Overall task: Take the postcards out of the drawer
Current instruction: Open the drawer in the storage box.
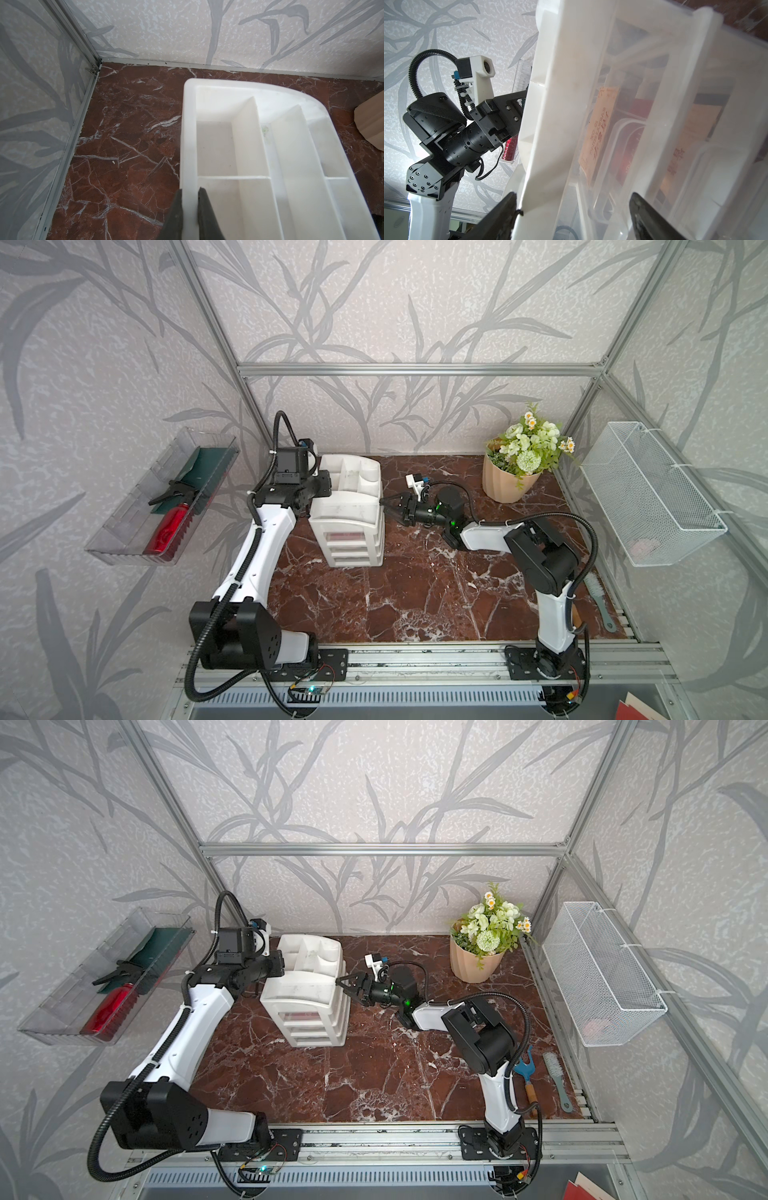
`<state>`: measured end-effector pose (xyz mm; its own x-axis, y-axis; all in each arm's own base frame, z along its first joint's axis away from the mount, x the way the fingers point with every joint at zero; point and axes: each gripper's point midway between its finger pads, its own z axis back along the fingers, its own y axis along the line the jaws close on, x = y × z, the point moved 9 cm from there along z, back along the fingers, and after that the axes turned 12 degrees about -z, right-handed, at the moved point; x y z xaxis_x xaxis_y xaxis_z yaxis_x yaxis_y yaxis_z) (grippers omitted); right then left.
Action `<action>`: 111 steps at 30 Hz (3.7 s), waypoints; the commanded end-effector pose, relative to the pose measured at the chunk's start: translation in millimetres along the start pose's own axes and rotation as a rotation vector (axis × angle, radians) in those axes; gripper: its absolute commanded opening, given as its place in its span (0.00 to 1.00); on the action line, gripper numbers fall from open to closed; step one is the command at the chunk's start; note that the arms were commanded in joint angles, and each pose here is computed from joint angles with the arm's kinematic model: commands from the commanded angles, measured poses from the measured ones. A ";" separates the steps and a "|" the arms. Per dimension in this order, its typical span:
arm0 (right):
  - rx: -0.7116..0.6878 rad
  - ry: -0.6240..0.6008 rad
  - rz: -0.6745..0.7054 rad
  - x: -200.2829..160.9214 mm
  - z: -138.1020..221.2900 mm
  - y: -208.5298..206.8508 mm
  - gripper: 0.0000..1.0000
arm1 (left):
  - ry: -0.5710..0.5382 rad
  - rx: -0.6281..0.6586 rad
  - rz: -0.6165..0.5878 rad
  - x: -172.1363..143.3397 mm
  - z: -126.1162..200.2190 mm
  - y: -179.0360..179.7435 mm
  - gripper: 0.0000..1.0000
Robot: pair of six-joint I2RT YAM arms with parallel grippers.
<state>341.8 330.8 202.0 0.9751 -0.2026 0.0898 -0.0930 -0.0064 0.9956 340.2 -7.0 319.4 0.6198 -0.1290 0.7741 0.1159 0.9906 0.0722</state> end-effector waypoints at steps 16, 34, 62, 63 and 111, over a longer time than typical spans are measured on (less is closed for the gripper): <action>0.081 0.034 0.033 3.4 -22.7 14.4 0.85 | 0.074 -0.030 -0.012 -11.9 -10.6 -3.4 0.00; 0.209 0.057 0.024 0.6 -20.3 35.2 0.83 | 0.091 -0.020 -0.034 -14.8 -14.1 -5.0 0.00; 0.359 0.052 0.030 2.8 -3.8 76.6 0.79 | 0.124 0.036 -0.080 -17.3 -16.9 -7.2 0.00; 0.357 0.047 0.029 3.6 -2.4 76.2 0.78 | 0.124 0.037 -0.080 -17.4 -17.2 -7.2 0.00; 0.299 -0.052 0.030 24.7 58.6 71.8 0.78 | 0.142 0.053 -0.093 -18.1 -17.3 -6.0 0.00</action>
<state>357.1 284.8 208.9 0.9676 -0.2278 -0.1088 0.0746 -0.1537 0.9853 345.2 -15.4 319.0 0.6173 -0.1836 0.7650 0.1292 0.9828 0.1317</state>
